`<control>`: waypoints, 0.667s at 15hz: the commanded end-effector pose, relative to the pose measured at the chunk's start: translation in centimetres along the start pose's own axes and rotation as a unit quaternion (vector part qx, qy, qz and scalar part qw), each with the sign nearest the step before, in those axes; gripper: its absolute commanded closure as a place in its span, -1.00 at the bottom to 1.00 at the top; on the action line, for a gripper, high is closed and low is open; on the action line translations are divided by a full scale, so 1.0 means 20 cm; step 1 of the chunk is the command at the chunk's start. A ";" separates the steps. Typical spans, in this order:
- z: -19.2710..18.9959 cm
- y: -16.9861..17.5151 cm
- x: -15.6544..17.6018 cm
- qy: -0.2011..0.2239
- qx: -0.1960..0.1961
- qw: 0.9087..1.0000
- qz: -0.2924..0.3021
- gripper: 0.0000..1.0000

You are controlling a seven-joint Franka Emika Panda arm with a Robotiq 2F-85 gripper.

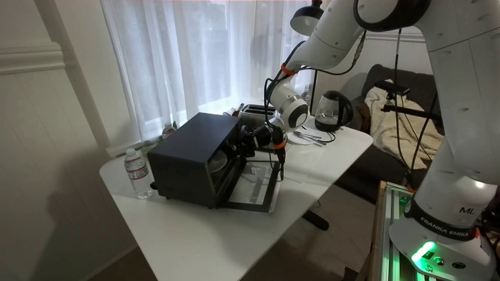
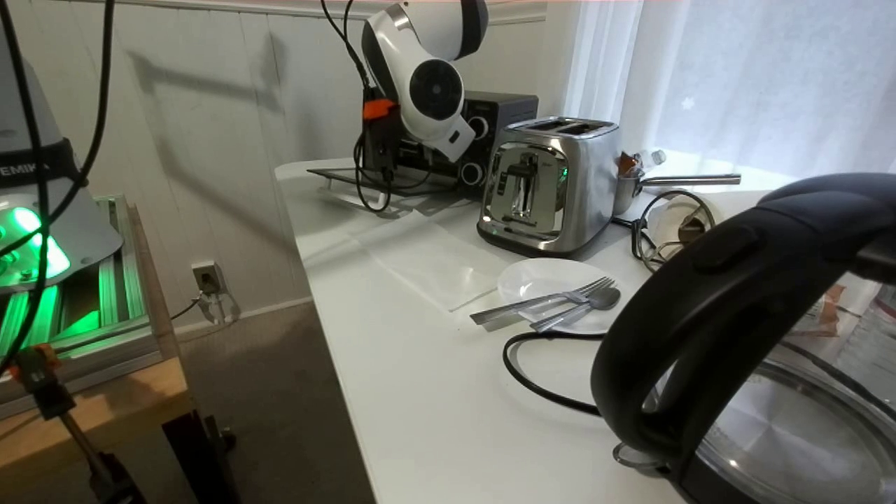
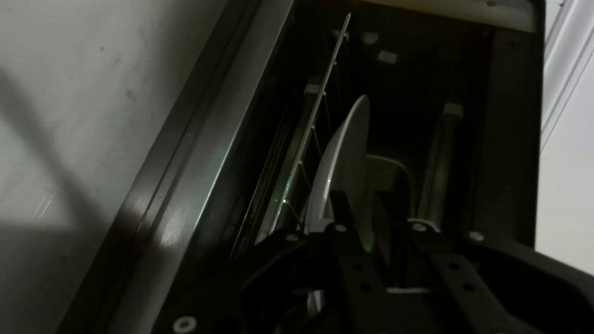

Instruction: Remove the plate from the oven the use the paper towel to wipe it

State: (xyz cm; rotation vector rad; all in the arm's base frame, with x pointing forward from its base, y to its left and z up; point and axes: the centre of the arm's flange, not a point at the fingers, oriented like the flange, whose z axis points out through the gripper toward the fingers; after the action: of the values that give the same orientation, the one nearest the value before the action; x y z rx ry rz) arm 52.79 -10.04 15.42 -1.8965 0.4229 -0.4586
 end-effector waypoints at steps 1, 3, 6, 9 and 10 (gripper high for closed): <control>0.06 0.02 0.00 0.023 -0.009 1.000 -0.009 0.38; 0.08 0.01 0.00 0.031 -0.020 0.999 -0.009 0.35; 0.11 0.00 0.01 0.048 -0.037 0.998 -0.013 0.38; 0.15 0.00 0.01 0.061 -0.044 0.997 -0.013 0.43; 0.17 0.00 0.02 0.066 -0.044 0.997 -0.015 0.44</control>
State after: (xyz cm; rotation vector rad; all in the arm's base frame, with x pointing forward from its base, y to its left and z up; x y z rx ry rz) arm 53.63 -8.91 14.89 -1.9687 0.4984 -0.5441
